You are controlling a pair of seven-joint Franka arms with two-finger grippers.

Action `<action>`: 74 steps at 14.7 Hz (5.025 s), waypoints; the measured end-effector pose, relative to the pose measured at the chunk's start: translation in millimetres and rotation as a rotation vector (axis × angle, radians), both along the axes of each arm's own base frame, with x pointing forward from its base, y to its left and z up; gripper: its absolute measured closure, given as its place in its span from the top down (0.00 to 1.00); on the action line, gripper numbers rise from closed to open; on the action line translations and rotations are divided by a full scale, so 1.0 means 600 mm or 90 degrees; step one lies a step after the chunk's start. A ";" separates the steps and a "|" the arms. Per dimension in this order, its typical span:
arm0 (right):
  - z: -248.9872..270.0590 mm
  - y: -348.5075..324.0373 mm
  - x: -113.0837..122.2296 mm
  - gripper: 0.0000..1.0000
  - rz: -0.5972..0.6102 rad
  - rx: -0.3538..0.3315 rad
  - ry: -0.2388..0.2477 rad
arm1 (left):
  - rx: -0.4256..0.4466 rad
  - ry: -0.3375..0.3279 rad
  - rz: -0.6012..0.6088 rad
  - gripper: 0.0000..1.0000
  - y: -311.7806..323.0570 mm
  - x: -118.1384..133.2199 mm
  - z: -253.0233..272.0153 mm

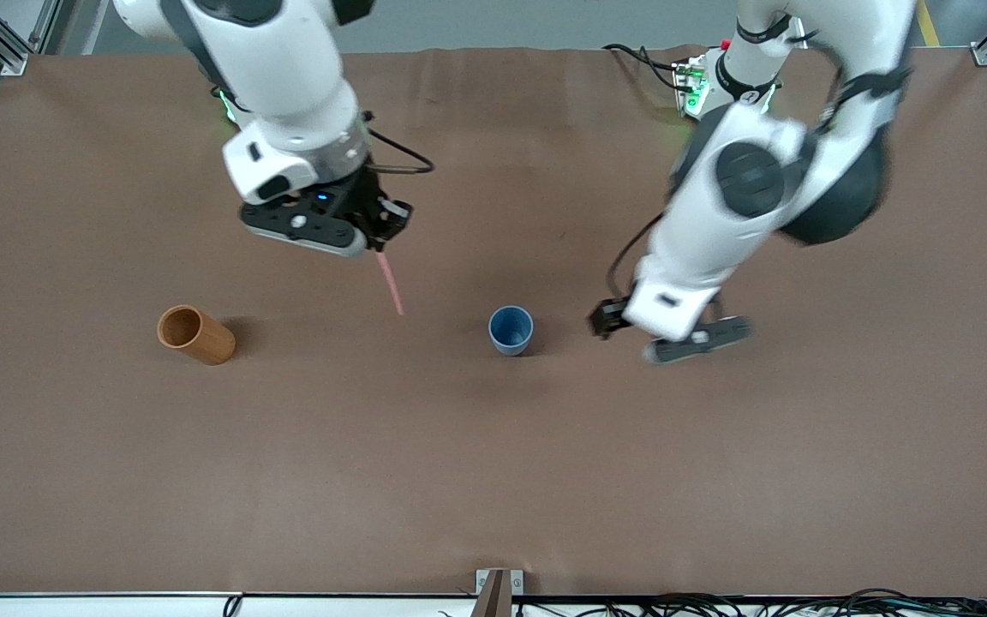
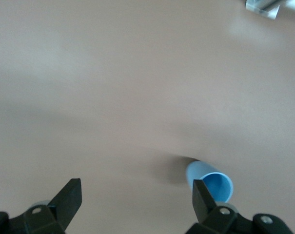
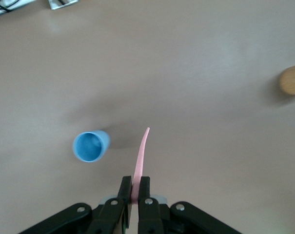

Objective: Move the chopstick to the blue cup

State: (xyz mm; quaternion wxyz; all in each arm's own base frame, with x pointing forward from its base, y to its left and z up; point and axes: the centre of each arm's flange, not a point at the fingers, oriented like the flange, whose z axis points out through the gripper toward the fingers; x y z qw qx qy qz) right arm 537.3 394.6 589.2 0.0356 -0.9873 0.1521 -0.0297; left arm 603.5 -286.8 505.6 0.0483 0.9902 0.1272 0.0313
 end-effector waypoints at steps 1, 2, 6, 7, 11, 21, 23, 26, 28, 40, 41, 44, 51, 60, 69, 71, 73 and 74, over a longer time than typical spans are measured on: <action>-0.008 0.028 0.003 0.09 -0.006 0.009 -0.008 | 0.003 -0.010 -0.025 1.00 0.045 0.000 0.040; -0.019 0.056 0.006 0.09 -0.012 0.020 -0.018 | 0.008 -0.016 -0.056 1.00 0.086 -0.002 0.074; -0.074 0.149 -0.007 0.09 -0.008 0.045 -0.035 | 0.035 0.006 -0.183 1.00 0.231 -0.031 0.159; -0.091 0.170 -0.015 0.09 -0.003 0.044 -0.032 | 0.038 0.009 -0.208 1.00 0.268 -0.040 0.178; -0.156 0.232 -0.047 0.09 0.018 0.032 -0.015 | 0.046 0.004 -0.255 1.00 0.342 -0.083 0.243; -0.210 0.245 -0.043 0.26 0.057 -0.025 -0.039 | 0.046 0.010 -0.254 1.00 0.346 -0.085 0.237; -0.208 0.240 -0.034 0.44 0.085 -0.026 -0.048 | 0.046 0.010 -0.249 1.00 0.354 -0.084 0.237; -0.201 0.222 -0.014 0.74 0.084 -0.025 -0.060 | 0.046 0.010 -0.247 1.00 0.357 -0.084 0.237; -0.180 0.196 0.012 0.83 0.067 -0.018 -0.074 | 0.046 0.008 -0.247 1.00 0.357 -0.084 0.238; 0.083 -0.315 0.084 1.00 0.004 -0.068 -0.057 | 0.046 0.007 -0.247 1.00 0.357 -0.084 0.239; 0.090 -0.357 0.077 1.00 0.014 -0.074 -0.052 | 0.046 0.007 -0.247 1.00 0.357 -0.084 0.239; 0.105 -0.503 0.053 1.00 0.043 -0.088 -0.018 | 0.046 0.007 -0.247 1.00 0.357 -0.084 0.239; 0.136 -0.733 -0.024 1.00 0.082 -0.069 0.053 | 0.046 0.007 -0.248 1.00 0.356 -0.084 0.239; 0.134 -0.682 -0.024 1.00 0.137 -0.066 0.027 | 0.045 0.007 -0.248 1.00 0.356 -0.084 0.239; 0.102 -0.664 0.014 1.00 0.209 -0.050 0.034 | 0.045 0.009 -0.248 1.00 0.356 -0.082 0.237; 0.091 -0.663 0.028 1.00 0.215 -0.036 0.035 | 0.045 0.008 -0.247 1.00 0.356 -0.081 0.236; 0.085 -0.665 0.035 1.00 0.215 -0.034 0.033 | 0.045 0.007 -0.247 1.00 0.356 -0.080 0.236; 0.083 -0.666 0.037 1.00 0.214 -0.034 0.032 | 0.045 0.007 -0.247 1.00 0.356 -0.079 0.236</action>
